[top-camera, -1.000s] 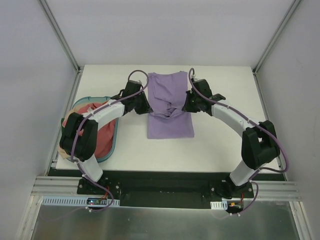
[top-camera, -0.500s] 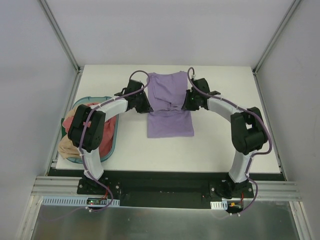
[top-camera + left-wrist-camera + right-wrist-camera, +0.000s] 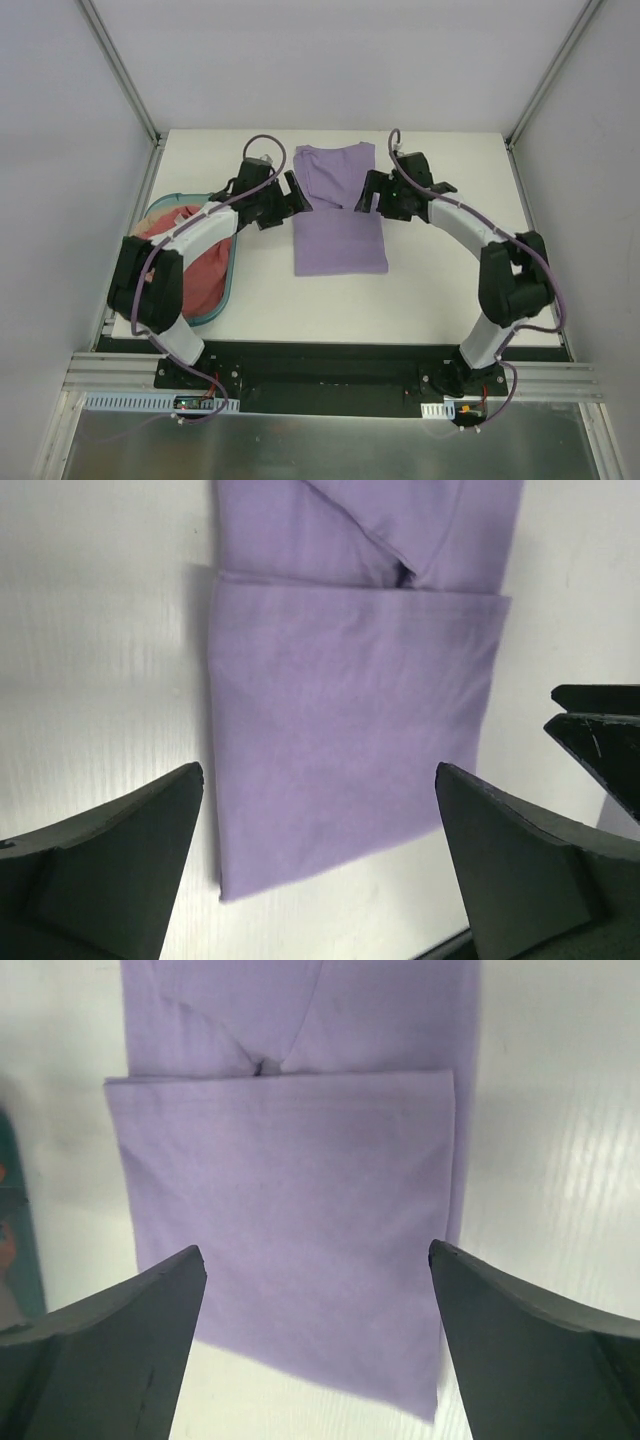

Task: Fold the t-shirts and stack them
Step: Fold the folded rectangular tshirt in 1/3 of the way

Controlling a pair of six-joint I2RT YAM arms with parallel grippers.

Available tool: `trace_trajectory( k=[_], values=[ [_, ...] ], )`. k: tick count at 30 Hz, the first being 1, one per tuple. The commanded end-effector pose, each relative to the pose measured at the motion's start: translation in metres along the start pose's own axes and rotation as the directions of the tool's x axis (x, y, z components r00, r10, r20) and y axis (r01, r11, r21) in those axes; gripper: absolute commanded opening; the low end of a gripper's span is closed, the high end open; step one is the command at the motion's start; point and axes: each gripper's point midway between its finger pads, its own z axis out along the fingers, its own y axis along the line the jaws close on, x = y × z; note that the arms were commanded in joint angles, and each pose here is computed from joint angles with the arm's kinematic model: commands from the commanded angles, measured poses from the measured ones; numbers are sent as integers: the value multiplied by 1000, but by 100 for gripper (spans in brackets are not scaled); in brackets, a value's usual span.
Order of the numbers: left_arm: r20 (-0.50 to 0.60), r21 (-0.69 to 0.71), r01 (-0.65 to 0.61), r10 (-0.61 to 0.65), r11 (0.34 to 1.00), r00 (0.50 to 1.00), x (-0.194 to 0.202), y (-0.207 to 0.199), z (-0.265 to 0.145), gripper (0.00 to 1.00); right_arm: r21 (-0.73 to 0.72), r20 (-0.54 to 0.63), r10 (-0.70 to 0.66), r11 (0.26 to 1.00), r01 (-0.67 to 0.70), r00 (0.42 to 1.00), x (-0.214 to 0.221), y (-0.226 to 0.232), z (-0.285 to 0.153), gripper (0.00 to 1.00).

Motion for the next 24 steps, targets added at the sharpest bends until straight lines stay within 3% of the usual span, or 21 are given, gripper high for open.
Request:
trace_trajectory(
  k=[1, 6, 12, 18, 24],
  values=[
    [32, 86, -5, 2, 996, 999, 8, -13, -43, 99, -22, 98, 17, 1000, -15, 995, 2, 8, -62, 96],
    [-67, 151, -5, 15, 988, 998, 54, -2, -62, 99, -29, 63, 76, 997, -74, 995, 50, -9, -84, 96],
    [-150, 158, 41, -18, 987, 989, 94, 19, -65, 99, -48, -14, 157, 986, -157, 988, 101, -25, -78, 96],
    [-160, 109, 41, -23, 993, 987, 109, 30, -57, 98, -24, -30, 217, 976, -217, 976, 115, -35, -65, 96],
    [-191, 31, 41, -34, 999, 981, 115, 45, -36, 84, 0, 5, 250, 968, -250, 968, 115, -42, -62, 99]
  ],
)
